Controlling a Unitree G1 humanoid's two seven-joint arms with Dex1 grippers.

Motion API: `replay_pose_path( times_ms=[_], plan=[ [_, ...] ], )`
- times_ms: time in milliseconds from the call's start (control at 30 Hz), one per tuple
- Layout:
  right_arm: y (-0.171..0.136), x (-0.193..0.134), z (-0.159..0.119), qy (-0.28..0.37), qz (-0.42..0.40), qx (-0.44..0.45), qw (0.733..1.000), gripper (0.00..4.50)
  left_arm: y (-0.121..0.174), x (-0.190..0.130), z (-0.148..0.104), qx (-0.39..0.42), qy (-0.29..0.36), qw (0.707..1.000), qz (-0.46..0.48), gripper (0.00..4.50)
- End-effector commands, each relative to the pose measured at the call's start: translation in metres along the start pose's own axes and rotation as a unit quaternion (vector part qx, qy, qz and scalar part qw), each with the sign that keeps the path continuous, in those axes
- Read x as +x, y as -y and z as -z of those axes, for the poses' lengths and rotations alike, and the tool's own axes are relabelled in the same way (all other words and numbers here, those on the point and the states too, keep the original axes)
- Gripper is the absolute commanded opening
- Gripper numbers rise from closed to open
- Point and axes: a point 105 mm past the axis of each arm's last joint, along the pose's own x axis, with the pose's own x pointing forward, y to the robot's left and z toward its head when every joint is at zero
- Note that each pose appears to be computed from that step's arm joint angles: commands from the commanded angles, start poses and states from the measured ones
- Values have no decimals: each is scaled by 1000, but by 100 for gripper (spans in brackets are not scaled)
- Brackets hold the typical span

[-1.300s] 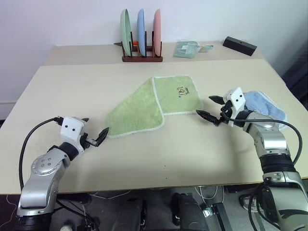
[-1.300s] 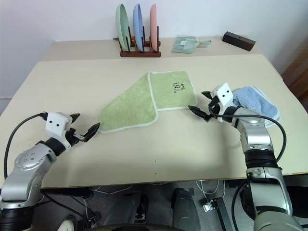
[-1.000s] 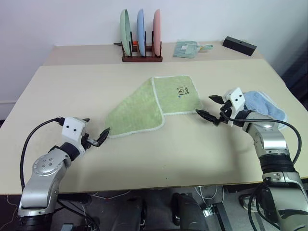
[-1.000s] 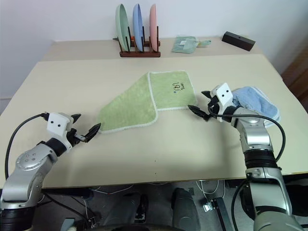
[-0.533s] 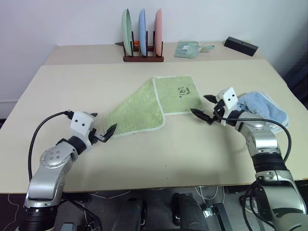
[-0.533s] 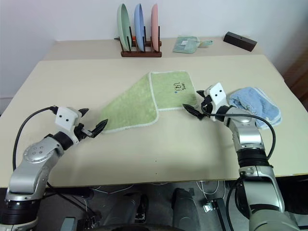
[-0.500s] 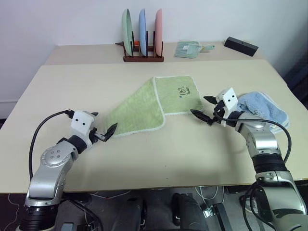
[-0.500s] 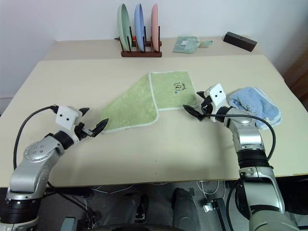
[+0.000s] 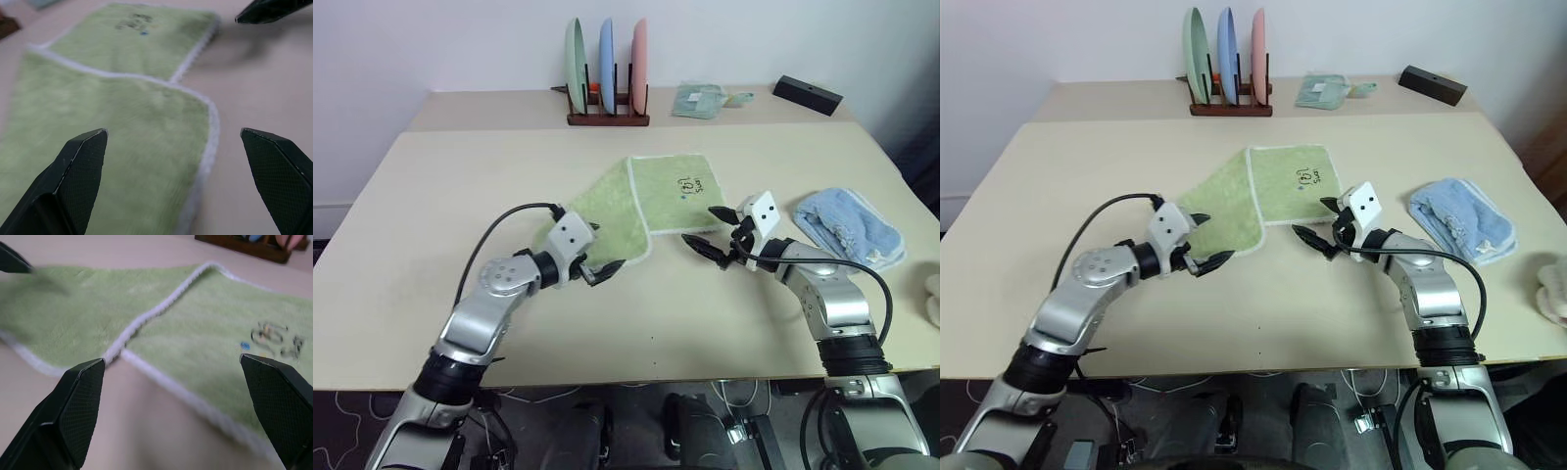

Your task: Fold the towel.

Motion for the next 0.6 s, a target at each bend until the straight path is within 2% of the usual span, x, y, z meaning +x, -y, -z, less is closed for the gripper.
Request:
replay_pose_path(
  times_ms=[33, 100, 167, 333, 433, 600],
  plan=[
    [1, 0, -19, 27, 14, -26, 999, 450, 5, 17, 1, 6, -22, 1000, 12, 445],
    [4, -1, -21, 31, 30, -30, 999, 450, 17, 31, 4, -14, -44, 998, 37, 445],
    [6, -3, -21, 33, 41, -32, 998, 450, 15, 42, 8, -52, -61, 997, 14, 445],
    [5, -7, -19, 31, 53, -32, 998, 450, 30, 61, 4, -107, -68, 992, 21, 445],
    [7, -7, -21, 36, 69, -35, 996, 450, 27, 67, 14, -98, -98, 990, -1, 367],
    [6, -7, -19, 34, 70, -36, 996, 450, 20, 64, 18, -82, -102, 991, -11, 118]
  ],
)
